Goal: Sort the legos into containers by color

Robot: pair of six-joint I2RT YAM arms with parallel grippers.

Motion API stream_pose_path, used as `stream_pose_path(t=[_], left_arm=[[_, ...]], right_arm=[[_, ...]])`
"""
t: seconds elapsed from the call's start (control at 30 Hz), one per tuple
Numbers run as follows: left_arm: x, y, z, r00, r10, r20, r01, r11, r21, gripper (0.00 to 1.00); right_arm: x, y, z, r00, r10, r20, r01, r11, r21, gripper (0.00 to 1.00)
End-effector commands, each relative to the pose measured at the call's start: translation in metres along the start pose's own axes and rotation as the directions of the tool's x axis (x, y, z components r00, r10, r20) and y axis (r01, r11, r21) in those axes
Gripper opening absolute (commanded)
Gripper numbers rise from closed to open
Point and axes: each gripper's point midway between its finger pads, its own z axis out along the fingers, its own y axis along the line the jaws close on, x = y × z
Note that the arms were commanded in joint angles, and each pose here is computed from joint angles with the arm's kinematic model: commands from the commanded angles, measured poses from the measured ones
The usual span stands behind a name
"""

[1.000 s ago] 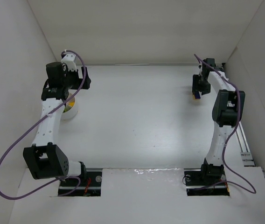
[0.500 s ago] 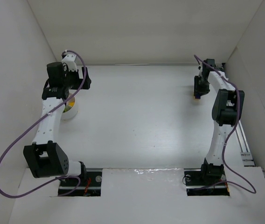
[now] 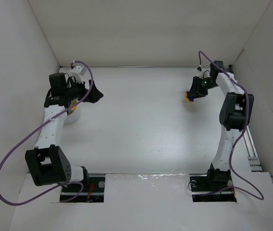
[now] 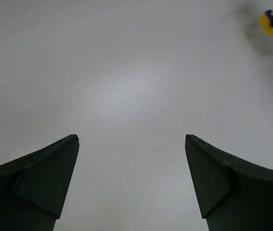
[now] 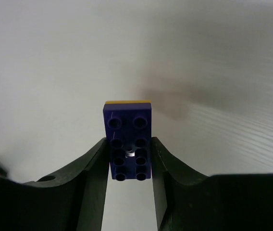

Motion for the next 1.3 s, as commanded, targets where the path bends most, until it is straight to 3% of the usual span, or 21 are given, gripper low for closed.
stream_pose_path(t=[0.0, 0.1, 0.13, 0.2, 0.23, 0.47, 0.53, 0.7, 0.87, 1.27], left_arm=[[-0.001, -0.058, -0.018, 0.999, -0.033, 0.016, 0.025, 0.927, 0.374, 0.9], [0.015, -0.075, -0.014, 0.985, -0.151, -0.082, 0.171, 0.837, 0.519, 0.87], [0.017, -0.079, -0.014, 0.971, -0.209, -0.119, 0.24, 0.812, 0.532, 0.85], [0.014, -0.087, -0.009, 0.973, -0.204, -0.105, 0.227, 0.795, 0.562, 0.84], [0.014, -0.091, -0.008, 0.973, -0.208, -0.104, 0.23, 0.798, 0.557, 0.84], [0.009, -0.128, -0.005, 0.963, -0.25, -0.105, 0.261, 0.745, 0.615, 0.84], [-0.001, -0.134, -0.006, 0.971, -0.236, -0.046, 0.21, 0.742, 0.637, 0.84], [-0.001, -0.149, -0.002, 0.961, -0.27, -0.056, 0.241, 0.727, 0.643, 0.79], [-0.011, -0.166, -0.002, 0.963, -0.267, -0.02, 0.21, 0.706, 0.677, 0.74], [-0.012, -0.191, 0.001, 0.967, -0.253, -0.025, 0.192, 0.66, 0.727, 0.67]], right_arm=[[-0.002, 0.118, -0.05, 0.996, -0.079, 0.044, 0.091, 0.873, -0.48, 0.0], [0.009, 0.167, -0.064, 0.991, -0.13, 0.032, 0.12, 0.761, -0.637, 0.0], [0.013, 0.197, -0.071, 0.986, -0.165, 0.039, 0.143, 0.69, -0.71, 0.0], [0.021, 0.225, -0.079, 0.98, -0.198, 0.03, 0.15, 0.622, -0.768, 0.0], [0.028, 0.249, -0.086, 0.973, -0.229, 0.033, 0.158, 0.554, -0.817, 0.0], [0.052, 0.328, -0.107, 0.934, -0.355, 0.043, 0.185, 0.375, -0.908, 0.0], [0.057, 0.339, -0.105, 0.927, -0.373, 0.031, 0.177, 0.363, -0.915, 0.0], [0.073, 0.365, -0.104, 0.91, -0.414, 0.0, 0.148, 0.324, -0.935, 0.0], [0.08, 0.382, -0.101, 0.906, -0.422, -0.037, 0.13, 0.361, -0.923, 0.0], [0.086, 0.404, -0.103, 0.894, -0.447, -0.01, 0.163, 0.347, -0.923, 0.0]])
